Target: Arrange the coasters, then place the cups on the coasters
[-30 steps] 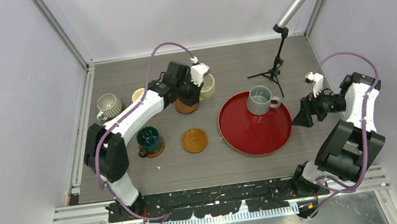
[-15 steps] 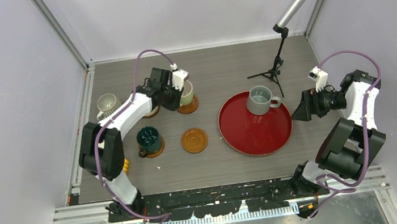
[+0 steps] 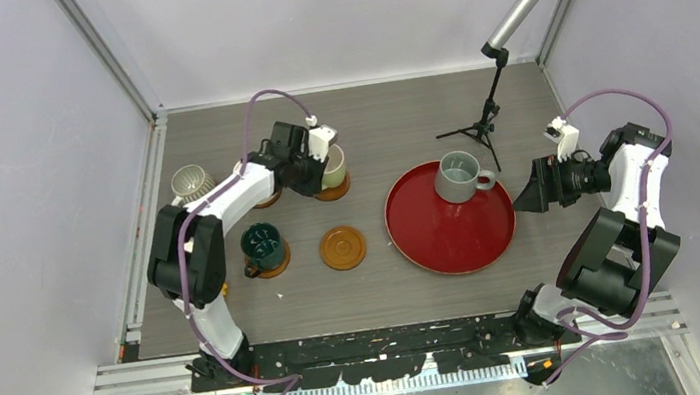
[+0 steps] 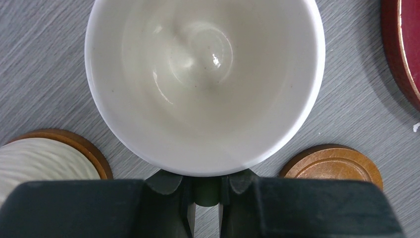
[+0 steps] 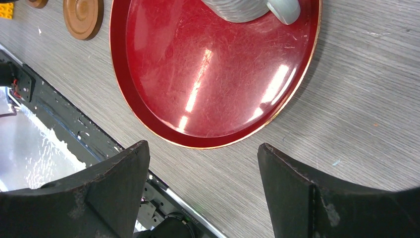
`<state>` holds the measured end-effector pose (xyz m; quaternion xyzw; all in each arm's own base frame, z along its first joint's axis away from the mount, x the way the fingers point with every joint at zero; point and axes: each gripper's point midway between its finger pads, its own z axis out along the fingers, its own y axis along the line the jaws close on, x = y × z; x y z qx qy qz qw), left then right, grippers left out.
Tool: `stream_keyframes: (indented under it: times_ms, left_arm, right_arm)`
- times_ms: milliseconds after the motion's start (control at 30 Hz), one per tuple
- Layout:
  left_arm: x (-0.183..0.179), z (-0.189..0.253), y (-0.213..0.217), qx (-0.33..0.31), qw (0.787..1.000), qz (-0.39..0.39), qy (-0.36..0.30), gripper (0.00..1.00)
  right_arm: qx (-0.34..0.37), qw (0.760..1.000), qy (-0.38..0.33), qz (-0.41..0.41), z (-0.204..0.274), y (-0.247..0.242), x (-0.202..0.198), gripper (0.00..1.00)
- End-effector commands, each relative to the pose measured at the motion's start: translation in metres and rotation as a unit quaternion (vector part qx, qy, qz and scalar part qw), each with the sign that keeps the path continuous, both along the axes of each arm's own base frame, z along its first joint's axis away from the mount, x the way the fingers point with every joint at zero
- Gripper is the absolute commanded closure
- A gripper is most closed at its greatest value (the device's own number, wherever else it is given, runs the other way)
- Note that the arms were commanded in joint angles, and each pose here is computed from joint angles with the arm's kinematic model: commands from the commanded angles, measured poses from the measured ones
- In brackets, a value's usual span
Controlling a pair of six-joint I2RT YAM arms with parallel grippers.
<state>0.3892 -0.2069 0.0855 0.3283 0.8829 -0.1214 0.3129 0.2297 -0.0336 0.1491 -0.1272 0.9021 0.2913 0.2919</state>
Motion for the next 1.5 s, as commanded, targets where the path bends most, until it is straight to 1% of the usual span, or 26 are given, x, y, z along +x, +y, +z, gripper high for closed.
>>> stream_keyframes:
  times_ms: [0,433,467,633,667,900,1000,1067,1167,1233,1467]
  left_arm:
    - [0.025,0.030,-0.013,-0.034,0.998,-0.006,-0.056,1.00]
    - [0.020,0.013,-0.001,-0.007,1.000,-0.001,-0.029,1.00]
    - [0.020,0.013,0.000,-0.005,1.000,0.000,-0.027,0.97]
    - [0.019,0.009,0.002,0.001,1.000,0.002,-0.018,0.67]
    - [0.018,0.009,0.003,0.002,1.000,0.002,-0.018,0.62]
    - [0.011,0.019,0.006,0.004,1.000,0.000,-0.019,0.45]
    - [0.006,0.028,0.009,0.005,1.000,0.001,-0.020,0.36]
    - [0.002,0.034,0.012,0.007,1.000,0.000,-0.022,0.28]
    - [-0.002,0.044,0.018,0.012,0.999,0.005,-0.032,0.10]
    - [-0.006,0.054,0.020,0.011,0.999,0.004,-0.042,0.02]
    - [-0.019,0.083,0.028,0.008,0.998,0.003,-0.063,0.00]
  right_arm:
    - [-0.012,1.000,-0.022,-0.004,0.012,-0.005,0.007,0.16]
    - [-0.011,1.000,-0.020,-0.002,0.011,-0.005,0.008,0.16]
    - [-0.011,1.000,-0.020,-0.001,0.010,-0.005,0.008,0.16]
    - [-0.010,1.000,-0.022,0.002,0.010,-0.005,0.010,0.16]
    - [-0.010,1.000,-0.022,0.003,0.010,-0.005,0.011,0.16]
    - [-0.019,0.999,-0.035,0.022,0.014,-0.005,0.020,0.16]
    - [-0.032,0.998,-0.041,0.043,0.016,-0.004,0.029,0.16]
    - [-0.043,0.996,-0.048,0.057,0.017,-0.003,0.037,0.16]
    - [-0.059,0.994,-0.056,0.076,0.018,0.002,0.050,0.16]
    - [-0.066,0.993,-0.061,0.082,0.017,0.007,0.061,0.16]
    - [-0.094,0.986,-0.053,0.128,0.002,0.029,0.092,0.16]
